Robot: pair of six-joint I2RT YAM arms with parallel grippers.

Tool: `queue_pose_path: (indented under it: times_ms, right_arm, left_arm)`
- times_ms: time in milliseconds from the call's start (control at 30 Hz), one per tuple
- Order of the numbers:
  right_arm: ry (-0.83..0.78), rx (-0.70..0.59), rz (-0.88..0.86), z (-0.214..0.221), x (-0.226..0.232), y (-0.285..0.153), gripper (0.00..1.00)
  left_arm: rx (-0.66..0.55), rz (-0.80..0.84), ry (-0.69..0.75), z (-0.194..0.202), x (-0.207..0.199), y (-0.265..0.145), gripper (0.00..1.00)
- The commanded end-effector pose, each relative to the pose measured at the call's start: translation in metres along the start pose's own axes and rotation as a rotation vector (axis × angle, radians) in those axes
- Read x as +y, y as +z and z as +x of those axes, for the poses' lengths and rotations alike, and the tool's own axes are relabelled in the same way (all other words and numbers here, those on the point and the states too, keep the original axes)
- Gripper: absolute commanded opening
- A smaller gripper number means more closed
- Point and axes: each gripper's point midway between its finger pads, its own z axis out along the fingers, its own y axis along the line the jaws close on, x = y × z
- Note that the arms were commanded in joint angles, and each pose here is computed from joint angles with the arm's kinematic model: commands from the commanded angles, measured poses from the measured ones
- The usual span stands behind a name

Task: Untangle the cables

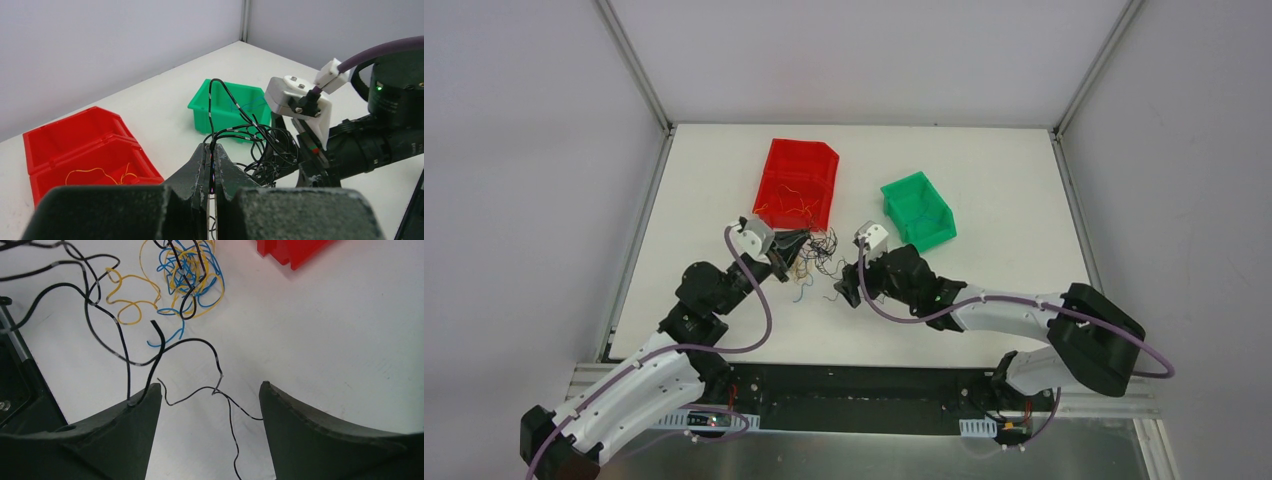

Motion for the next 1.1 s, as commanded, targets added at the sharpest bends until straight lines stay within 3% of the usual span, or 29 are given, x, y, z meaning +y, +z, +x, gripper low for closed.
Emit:
queue_pose_path:
  times_ms: [0, 200, 267, 400, 667, 867, 1067]
  right_arm:
    - [0.034, -0.153, -0.066, -0.05, 0.019, 0.013, 0.73]
    - [0.121, -0.232, -0.059, -0.062, 0.019, 0.012, 0.55]
    - [0.14, -0.239, -0.065, -0.065, 0.021, 0.012, 0.44]
    - [0.184, -0.249, -0.02, -0.07, 0.014, 0.009, 0.0]
    - [0.321, -0.353, 0.257, -0.077, -0.044, -0.029, 0.0]
    - [0.599, -0.46, 0.54, -0.073, -0.13, -0.092, 0.0]
    - [0.842, -0.611, 0.77, -0.059, -0.195, -0.173, 0.0]
  left_arm:
    - [-0.128, 0.06, -0.048, -0.027, -0.013, -0.001, 0.0]
    - [-0.173, 0.032, -0.109, -0.031, -0.01, -0.002, 0.0]
    - [-0.175, 0.041, -0.119, -0.032, -0.011, -0.001, 0.0]
    - [-0.181, 0.014, -0.115, -0.032, -0.006, -0.002, 0.0]
    - [-0.128, -0.437, -0.105, -0.007, 0.07, -0.035, 0.0]
    - [-0.103, -0.592, -0.107, 0.001, 0.094, -0.052, 0.0]
    - [-0.096, -0.642, -0.106, 0.004, 0.101, -0.057, 0.0]
